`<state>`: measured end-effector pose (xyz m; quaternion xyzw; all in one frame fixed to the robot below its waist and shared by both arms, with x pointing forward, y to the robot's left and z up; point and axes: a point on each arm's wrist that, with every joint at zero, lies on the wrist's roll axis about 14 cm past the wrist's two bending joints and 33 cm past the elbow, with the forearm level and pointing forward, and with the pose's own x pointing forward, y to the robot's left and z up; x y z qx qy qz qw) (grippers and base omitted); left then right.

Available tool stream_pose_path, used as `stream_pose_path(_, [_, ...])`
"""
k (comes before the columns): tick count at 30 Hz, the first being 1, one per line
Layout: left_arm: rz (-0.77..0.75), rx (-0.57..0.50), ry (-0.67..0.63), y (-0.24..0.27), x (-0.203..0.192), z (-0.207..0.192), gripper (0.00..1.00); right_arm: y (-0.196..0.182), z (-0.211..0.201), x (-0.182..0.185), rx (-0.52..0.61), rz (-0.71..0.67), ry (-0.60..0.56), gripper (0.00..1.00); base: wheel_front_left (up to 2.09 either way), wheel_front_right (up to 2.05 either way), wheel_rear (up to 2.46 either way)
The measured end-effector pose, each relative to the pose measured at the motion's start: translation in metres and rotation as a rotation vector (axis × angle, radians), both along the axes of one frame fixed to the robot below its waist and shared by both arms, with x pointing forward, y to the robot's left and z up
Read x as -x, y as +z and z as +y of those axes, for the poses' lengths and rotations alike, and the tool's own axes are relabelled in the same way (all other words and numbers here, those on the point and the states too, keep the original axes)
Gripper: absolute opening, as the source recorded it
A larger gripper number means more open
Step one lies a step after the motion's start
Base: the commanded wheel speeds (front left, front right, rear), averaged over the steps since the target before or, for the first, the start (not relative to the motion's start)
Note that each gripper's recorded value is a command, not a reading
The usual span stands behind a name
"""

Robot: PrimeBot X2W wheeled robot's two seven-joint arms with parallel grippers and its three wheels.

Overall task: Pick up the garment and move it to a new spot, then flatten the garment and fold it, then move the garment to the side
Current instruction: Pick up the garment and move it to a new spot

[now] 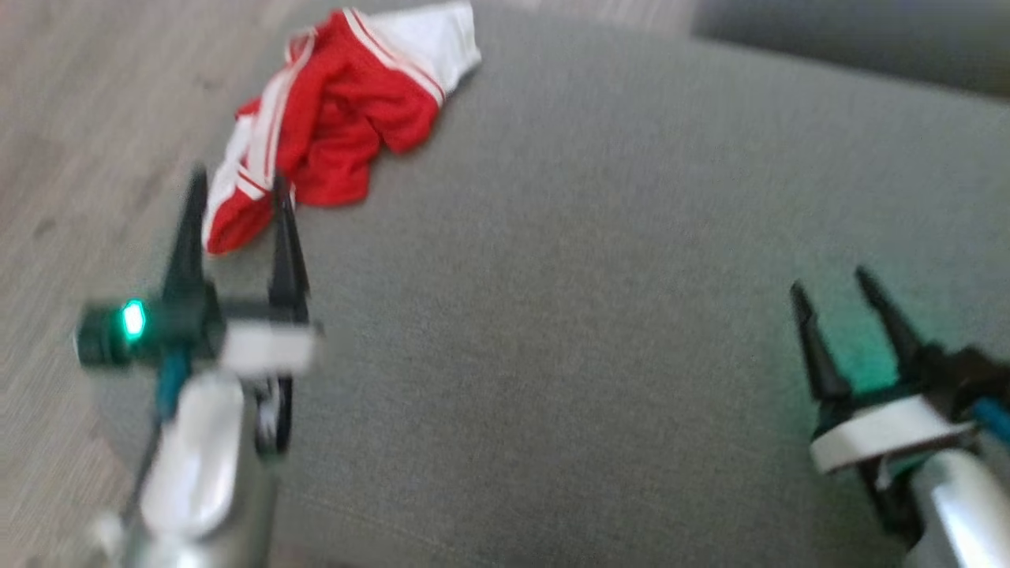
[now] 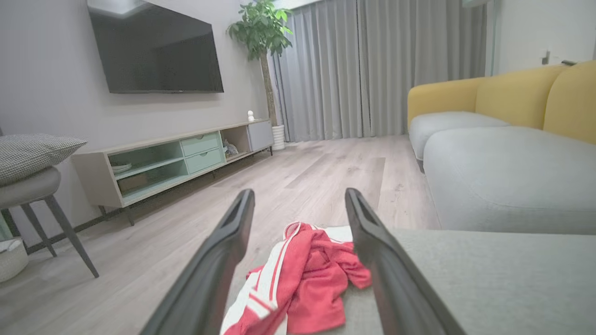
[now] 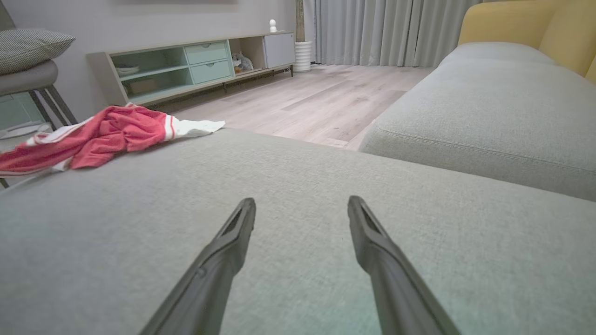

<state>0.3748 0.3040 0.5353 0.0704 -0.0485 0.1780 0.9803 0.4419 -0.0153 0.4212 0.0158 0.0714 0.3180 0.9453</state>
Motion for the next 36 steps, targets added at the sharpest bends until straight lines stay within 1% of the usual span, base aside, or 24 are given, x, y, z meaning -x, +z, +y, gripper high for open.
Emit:
stream_pose_path(2, [0.043, -0.028, 0.005, -0.005, -0.030, 0.013, 1.00, -0.009, -0.005, -0.016, 0.017, -0.005, 0.006, 1.00, 0.00, 0.00, 0.00])
stream_pose_path(4, [0.153, -0.036, 0.028, -0.023, -0.054, 0.031, 1.00, -0.021, -0.009, -0.028, 0.038, -0.006, 0.019, 1.00, 0.00, 0.00, 0.00])
stream_pose_path(5, [0.153, -0.036, 0.028, -0.023, -0.054, 0.031, 1.00, -0.021, -0.009, -0.028, 0.038, -0.006, 0.019, 1.00, 0.00, 0.00, 0.00])
stream_pose_path(8, [0.339, -0.024, 0.066, -0.056, -0.083, 0.056, 1.00, -0.040, -0.014, -0.041, 0.056, 0.008, 0.030, 1.00, 0.00, 0.00, 0.00])
stream_pose_path(10, [0.452, 0.000, 0.083, -0.079, -0.097, 0.066, 1.00, -0.044, -0.017, -0.049, 0.048, -0.005, 0.031, 1.00, 0.00, 0.00, 0.00])
stream_pose_path(13, [0.604, 0.049, 0.081, -0.119, -0.105, 0.072, 1.00, -0.046, -0.026, -0.061, 0.038, -0.029, 0.015, 1.00, 0.00, 0.00, 0.00])
stream_pose_path(16, [0.740, 0.111, 0.078, -0.162, -0.102, 0.069, 1.00, -0.048, -0.040, -0.069, 0.036, -0.039, -0.015, 1.00, 0.00, 0.00, 0.00])
stream_pose_path(18, [0.801, 0.121, 0.073, -0.184, -0.100, 0.066, 1.00, -0.050, -0.050, -0.075, 0.038, -0.049, -0.038, 1.00, 0.00, 0.00, 0.00])
stream_pose_path(19, [0.800, 0.115, 0.070, -0.188, -0.103, 0.066, 0.24, -0.051, -0.054, -0.077, 0.039, -0.051, -0.050, 1.00, 0.00, 0.00, 0.00])
stream_pose_path(20, [0.773, 0.098, 0.068, -0.187, -0.109, 0.068, 0.00, -0.051, -0.057, -0.078, 0.038, -0.055, -0.058, 1.00, 0.00, 0.00, 0.00])
stream_pose_path(24, [0.631, 0.006, 0.024, -0.165, -0.137, 0.064, 0.00, -0.047, -0.066, -0.081, 0.033, -0.066, -0.092, 1.00, 0.00, 0.00, 0.00])
stream_pose_path(27, [0.519, -0.067, -0.028, -0.129, -0.158, 0.057, 0.00, -0.043, -0.069, -0.078, 0.036, -0.053, -0.119, 1.00, 0.00, 0.00, 0.00])
stream_pose_path(31, [0.330, -0.192, -0.112, -0.047, -0.190, 0.044, 0.00, -0.035, -0.069, -0.062, 0.034, -0.022, -0.146, 1.00, 0.00, 0.00, 0.00])
stream_pose_path(34, [0.158, -0.264, -0.211, 0.025, -0.212, 0.012, 0.00, -0.024, -0.066, -0.044, 0.007, -0.001, -0.169, 1.00, 0.00, 0.00, 0.00])
stream_pose_path(36, [0.045, -0.288, -0.286, 0.069, -0.219, -0.016, 0.00, -0.010, -0.068, -0.034, -0.012, -0.012, -0.192, 1.00, 0.00, 0.00, 0.00])
